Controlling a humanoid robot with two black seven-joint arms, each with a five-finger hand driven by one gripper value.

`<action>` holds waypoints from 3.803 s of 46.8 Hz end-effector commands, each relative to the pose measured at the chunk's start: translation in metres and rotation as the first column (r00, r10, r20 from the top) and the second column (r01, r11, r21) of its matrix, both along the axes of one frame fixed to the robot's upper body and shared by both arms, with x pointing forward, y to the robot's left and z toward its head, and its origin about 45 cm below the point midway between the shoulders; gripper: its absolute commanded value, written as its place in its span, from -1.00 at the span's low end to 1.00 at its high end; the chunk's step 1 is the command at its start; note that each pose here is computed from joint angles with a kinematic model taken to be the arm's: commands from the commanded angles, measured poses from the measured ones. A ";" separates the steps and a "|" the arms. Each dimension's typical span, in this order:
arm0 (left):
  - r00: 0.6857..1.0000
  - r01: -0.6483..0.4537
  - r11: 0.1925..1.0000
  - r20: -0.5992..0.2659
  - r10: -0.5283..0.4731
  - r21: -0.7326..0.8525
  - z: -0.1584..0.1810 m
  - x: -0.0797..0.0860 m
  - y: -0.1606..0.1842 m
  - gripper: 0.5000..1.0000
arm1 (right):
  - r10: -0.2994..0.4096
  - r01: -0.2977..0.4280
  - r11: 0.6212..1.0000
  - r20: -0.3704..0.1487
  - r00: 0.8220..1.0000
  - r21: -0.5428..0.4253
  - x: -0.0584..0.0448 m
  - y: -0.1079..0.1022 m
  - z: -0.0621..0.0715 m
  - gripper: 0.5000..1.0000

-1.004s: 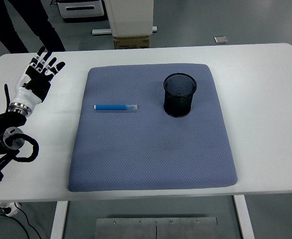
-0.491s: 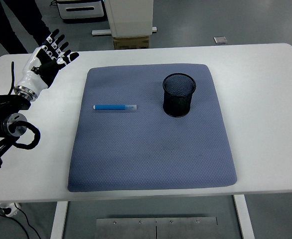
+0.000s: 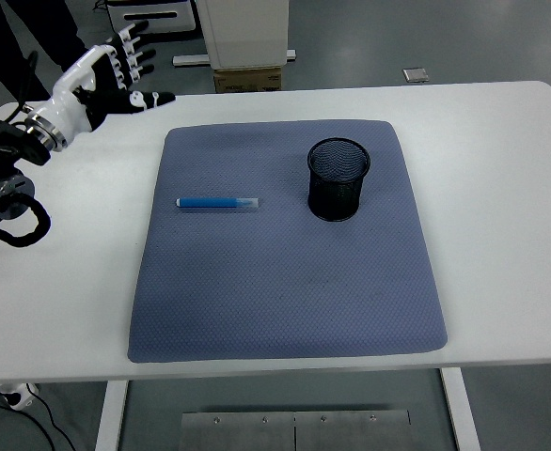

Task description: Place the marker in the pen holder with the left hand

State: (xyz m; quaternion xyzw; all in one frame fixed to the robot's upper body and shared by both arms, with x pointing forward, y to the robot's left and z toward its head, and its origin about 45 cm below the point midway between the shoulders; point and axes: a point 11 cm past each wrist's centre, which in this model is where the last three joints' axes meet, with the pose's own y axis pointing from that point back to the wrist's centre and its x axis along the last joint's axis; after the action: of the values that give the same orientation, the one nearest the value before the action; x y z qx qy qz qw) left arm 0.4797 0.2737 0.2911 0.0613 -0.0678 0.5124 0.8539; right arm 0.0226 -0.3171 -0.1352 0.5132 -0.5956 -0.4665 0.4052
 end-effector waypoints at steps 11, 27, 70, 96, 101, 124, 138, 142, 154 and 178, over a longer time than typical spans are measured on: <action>0.950 0.305 0.811 -0.213 -0.226 0.499 -0.063 -0.027 -0.023 1.00 | -0.002 0.002 1.000 -0.002 1.000 0.000 -0.001 0.000 0.000 1.00; 0.879 0.465 0.613 -0.250 -0.406 0.639 -0.061 -0.038 -0.054 1.00 | -0.002 0.002 1.000 0.000 1.000 0.001 0.000 0.000 0.000 1.00; 0.855 0.456 0.339 -0.301 -0.422 0.823 -0.046 -0.007 -0.111 1.00 | 0.000 0.000 1.000 0.000 1.000 -0.001 0.000 0.000 0.000 1.00; 0.847 0.474 0.220 -0.373 -0.379 0.853 -0.052 -0.007 -0.107 1.00 | 0.000 0.000 1.000 -0.002 1.000 0.001 0.000 0.000 0.000 1.00; 0.836 0.496 0.212 -0.397 -0.379 0.842 -0.052 -0.009 -0.107 0.67 | 0.000 0.000 1.000 -0.002 1.000 0.000 -0.001 0.000 0.000 1.00; 0.833 0.490 0.168 -0.401 -0.382 0.856 -0.054 -0.008 -0.110 -0.14 | -0.002 0.002 1.000 0.000 1.000 0.001 0.000 0.000 0.000 1.00; 0.829 0.491 0.154 -0.406 -0.385 0.857 -0.059 -0.009 -0.111 -0.58 | -0.002 0.002 1.000 -0.001 1.000 0.001 0.000 0.000 0.000 1.00; 0.830 0.490 0.154 -0.405 -0.384 0.858 -0.059 -0.009 -0.110 -0.65 | 0.000 0.000 1.000 -0.002 1.000 0.001 0.000 0.000 0.000 1.00; 0.827 0.492 0.152 -0.407 -0.388 0.857 -0.061 -0.010 -0.111 -0.72 | -0.002 0.002 1.000 -0.001 1.000 0.001 0.000 0.000 0.000 1.00; 0.824 0.498 0.148 -0.412 -0.388 0.855 -0.062 -0.011 -0.110 -1.00 | 0.000 0.000 1.000 -0.002 1.000 0.001 0.000 0.000 0.000 1.00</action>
State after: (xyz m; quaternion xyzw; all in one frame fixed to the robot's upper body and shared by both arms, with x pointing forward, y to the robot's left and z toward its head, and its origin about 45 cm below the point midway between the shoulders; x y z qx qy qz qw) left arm 0.4681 0.1633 0.2276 0.5484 -0.3274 0.0937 0.7638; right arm 0.0221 -0.3168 -0.1353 0.5130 -0.5955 -0.4671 0.4050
